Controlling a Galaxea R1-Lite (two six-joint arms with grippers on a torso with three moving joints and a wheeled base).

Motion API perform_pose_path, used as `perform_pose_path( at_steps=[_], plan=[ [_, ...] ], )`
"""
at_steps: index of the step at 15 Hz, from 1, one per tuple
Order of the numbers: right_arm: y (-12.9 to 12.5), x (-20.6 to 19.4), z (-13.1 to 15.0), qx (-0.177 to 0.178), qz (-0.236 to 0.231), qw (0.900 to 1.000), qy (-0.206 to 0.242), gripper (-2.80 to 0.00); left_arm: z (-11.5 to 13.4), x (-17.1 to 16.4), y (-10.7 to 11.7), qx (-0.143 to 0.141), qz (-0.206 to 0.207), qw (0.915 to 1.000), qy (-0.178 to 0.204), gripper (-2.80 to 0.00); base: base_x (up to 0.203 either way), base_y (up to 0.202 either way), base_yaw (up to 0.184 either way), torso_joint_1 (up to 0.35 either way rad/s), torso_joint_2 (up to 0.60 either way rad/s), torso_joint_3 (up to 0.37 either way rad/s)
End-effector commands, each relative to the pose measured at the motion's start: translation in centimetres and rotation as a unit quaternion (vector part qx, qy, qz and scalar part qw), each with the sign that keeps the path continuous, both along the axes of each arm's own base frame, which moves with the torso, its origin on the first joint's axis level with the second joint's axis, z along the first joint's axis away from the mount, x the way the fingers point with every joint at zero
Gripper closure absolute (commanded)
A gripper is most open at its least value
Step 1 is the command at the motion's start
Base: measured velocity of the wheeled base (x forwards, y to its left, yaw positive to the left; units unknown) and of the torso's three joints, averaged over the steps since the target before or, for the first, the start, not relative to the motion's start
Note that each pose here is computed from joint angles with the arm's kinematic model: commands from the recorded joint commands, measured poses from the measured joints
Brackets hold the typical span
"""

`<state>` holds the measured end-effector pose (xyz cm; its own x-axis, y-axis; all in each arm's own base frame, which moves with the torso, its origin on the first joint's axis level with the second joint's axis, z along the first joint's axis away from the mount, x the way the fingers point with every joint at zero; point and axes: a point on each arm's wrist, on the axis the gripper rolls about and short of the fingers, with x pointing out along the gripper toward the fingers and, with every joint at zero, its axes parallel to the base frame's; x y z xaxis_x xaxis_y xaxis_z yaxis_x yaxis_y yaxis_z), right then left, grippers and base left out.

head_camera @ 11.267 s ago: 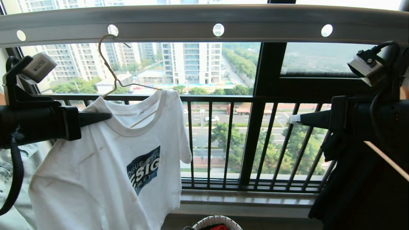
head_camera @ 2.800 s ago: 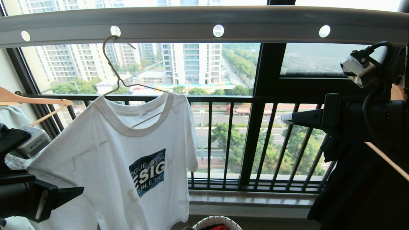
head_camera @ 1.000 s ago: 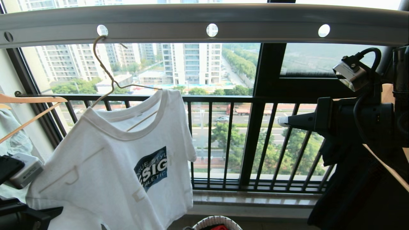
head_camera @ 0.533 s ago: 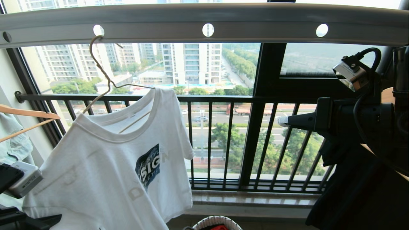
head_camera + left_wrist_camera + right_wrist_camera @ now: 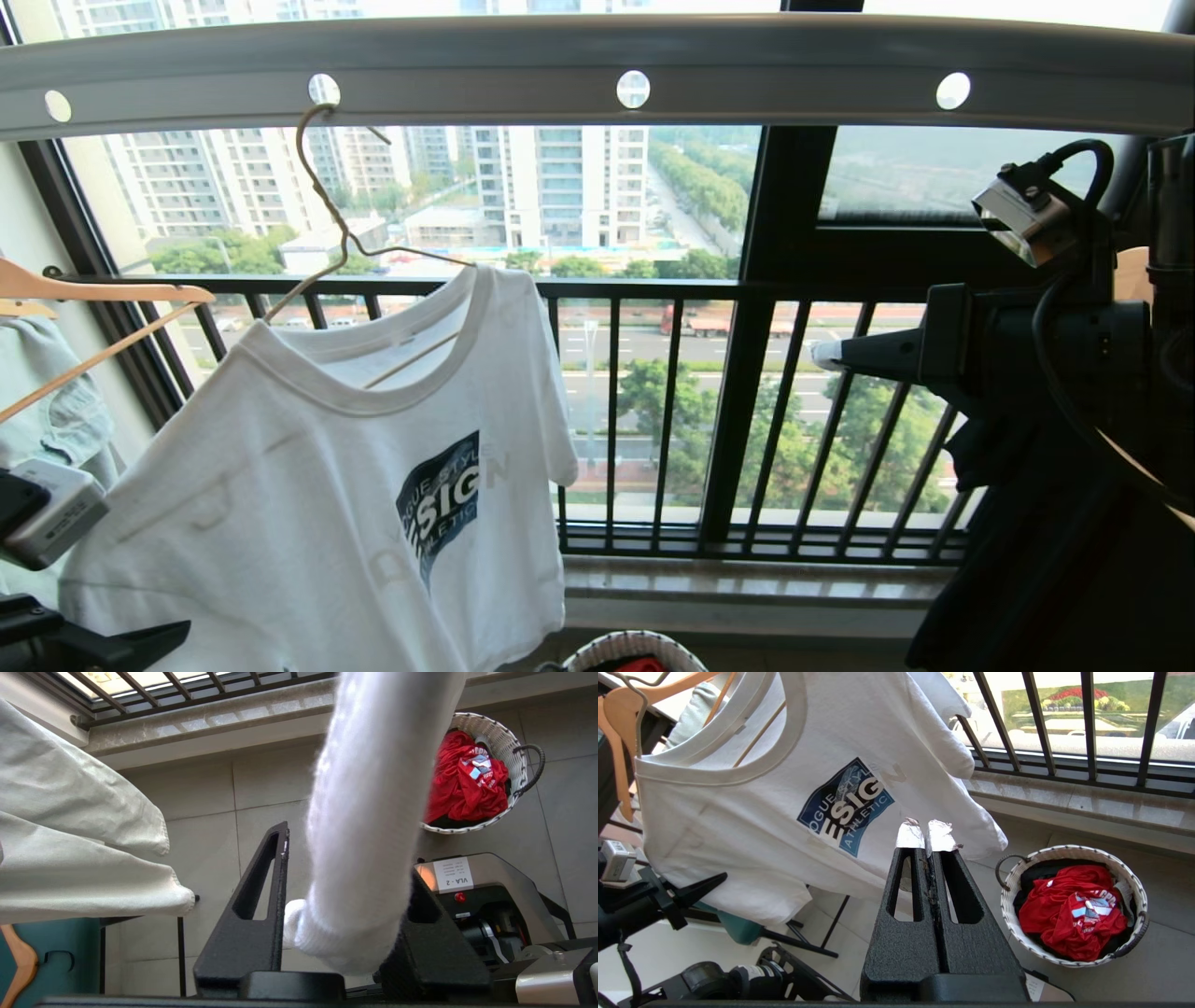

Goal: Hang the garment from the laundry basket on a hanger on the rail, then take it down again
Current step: Take the clothes off the clothes rack

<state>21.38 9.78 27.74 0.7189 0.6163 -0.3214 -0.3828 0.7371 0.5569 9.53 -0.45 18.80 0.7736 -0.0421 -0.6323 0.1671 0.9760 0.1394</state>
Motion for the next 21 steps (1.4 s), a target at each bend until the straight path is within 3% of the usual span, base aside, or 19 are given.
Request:
perform_pose_path(
  at_steps=[1,5,8,11,12,14,16,19,21],
  plan=[
    [0.0,0.0,0.0,0.001,0.001,1.0,0.001,0.0,0.6,-0.4,0.0,0.0,0.0,0.9999,-0.017,-2.8,0.0,0.0,0.0,0.0,0.0,0.0],
    [0.1,0.1,-0.1,0.0,0.0,1.0,0.003,0.0,3.5,-3.8,0.2,-0.003,-0.002,0.9989,-0.047,-2.8,0.0,0.0,0.0,0.0,0.0,0.0],
    [0.2,0.6,-0.6,-0.004,-0.001,1.0,0.012,0.0,6.1,-7.5,0.3,-0.002,-0.006,0.9956,-0.094,-2.8,0.0,0.0,0.0,0.0,0.0,0.0],
    [0.7,0.8,-1.5,-0.025,0.013,0.999,0.015,0.0,7.2,-10.8,0.5,-0.004,-0.007,0.9882,-0.153,-2.8,0.0,0.0,0.0,0.0,0.0,0.0],
    [0.7,0.6,-1.5,-0.027,0.016,0.999,0.014,0.0,7.1,-11.6,0.5,-0.006,-0.007,0.986,-0.167,0.0,0.0,0.0,0.0,0.0,0.0,0.0],
    [0.0,-0.8,-1.1,-0.025,0.013,1.0,0.002,0.0,6.7,-12.9,0.5,-0.024,-0.012,0.9821,-0.186,0.0,0.0,0.0,0.0,0.0,0.0,0.0],
    [-0.4,-2.1,-0.5,-0.028,0.013,0.999,-0.017,0.0,6.3,-13.1,0.3,-0.073,-0.045,0.9796,-0.182,0.0,0.0,0.0,0.0,0.0,0.0,0.0],
    [-2.0,-5.5,0.5,-0.056,0.0,0.998,-0.026,0.0,6.6,-14.1,-0.1,-0.139,-0.133,0.9628,-0.19,0.0,0.0,0.0,0.0,0.0,0.0,0.0],
    [-3.1,-7.8,1.0,-0.078,-0.025,0.996,-0.029,0.0,6.5,-15.1,-0.2,-0.167,-0.17,0.9503,-0.201,0.0,0.0,0.0,0.0,0.0,0.0,0.0]
  ],
)
